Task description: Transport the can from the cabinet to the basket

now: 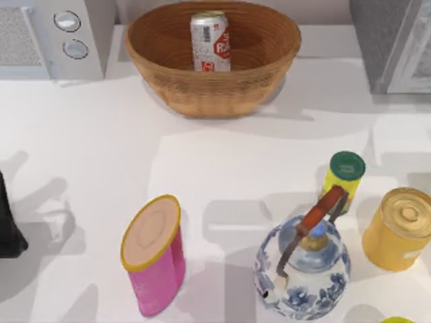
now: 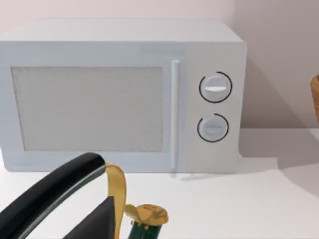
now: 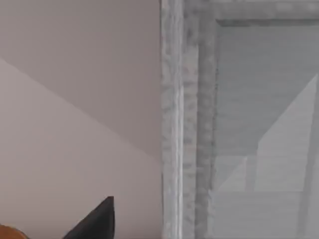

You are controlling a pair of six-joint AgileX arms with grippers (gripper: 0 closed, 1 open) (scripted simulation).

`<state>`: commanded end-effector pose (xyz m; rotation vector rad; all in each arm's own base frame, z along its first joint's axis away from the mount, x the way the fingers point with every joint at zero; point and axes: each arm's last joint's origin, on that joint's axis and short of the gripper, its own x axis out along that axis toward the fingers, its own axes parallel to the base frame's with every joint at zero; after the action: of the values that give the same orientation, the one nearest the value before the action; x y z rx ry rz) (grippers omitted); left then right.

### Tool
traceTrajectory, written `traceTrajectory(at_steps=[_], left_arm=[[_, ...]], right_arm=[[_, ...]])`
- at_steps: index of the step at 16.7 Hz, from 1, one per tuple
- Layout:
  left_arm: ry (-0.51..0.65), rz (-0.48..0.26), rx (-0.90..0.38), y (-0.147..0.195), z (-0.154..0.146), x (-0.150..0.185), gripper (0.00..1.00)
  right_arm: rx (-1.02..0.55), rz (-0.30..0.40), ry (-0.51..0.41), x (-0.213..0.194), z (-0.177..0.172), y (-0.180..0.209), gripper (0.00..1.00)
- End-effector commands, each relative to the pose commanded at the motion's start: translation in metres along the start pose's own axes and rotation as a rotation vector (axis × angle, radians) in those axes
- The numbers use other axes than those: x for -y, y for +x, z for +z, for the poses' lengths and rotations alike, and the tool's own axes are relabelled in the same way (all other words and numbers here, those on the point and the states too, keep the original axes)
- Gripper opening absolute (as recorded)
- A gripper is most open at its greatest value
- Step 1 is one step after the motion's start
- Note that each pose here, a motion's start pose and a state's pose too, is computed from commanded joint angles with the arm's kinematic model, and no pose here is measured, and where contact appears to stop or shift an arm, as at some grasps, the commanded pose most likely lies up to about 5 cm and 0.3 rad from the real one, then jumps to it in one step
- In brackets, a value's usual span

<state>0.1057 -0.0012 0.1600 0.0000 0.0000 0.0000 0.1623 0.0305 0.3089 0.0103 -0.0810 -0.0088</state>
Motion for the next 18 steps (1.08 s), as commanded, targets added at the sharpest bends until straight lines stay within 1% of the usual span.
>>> traceTrajectory(at_steps=[2,4,7,9,11,18], left_arm=[[0.000,0.000,0.000,0.000,0.000,0.000,1.00],[0.000,0.000,0.000,0.000,0.000,0.000,1.00],[0.000,0.000,0.000,0.000,0.000,0.000,1.00],[0.000,0.000,0.000,0.000,0.000,0.000,1.00],[0.000,0.000,0.000,0.000,0.000,0.000,1.00],[0.000,0.000,0.000,0.000,0.000,0.000,1.00]], right_arm=[[-0.002,0.002,-0.003,0.015,-0.034,-0.032,1.00],[-0.017,0.004,-0.007,0.023,-0.070,-0.052,1.00],[-0.053,0.006,-0.010,0.030,-0.117,-0.065,1.00],[-0.073,0.008,-0.010,0.033,-0.136,-0.067,1.00],[-0.081,0.009,-0.010,0.034,-0.144,-0.068,1.00],[-0.070,0.010,-0.011,0.036,-0.138,-0.066,1.00]])
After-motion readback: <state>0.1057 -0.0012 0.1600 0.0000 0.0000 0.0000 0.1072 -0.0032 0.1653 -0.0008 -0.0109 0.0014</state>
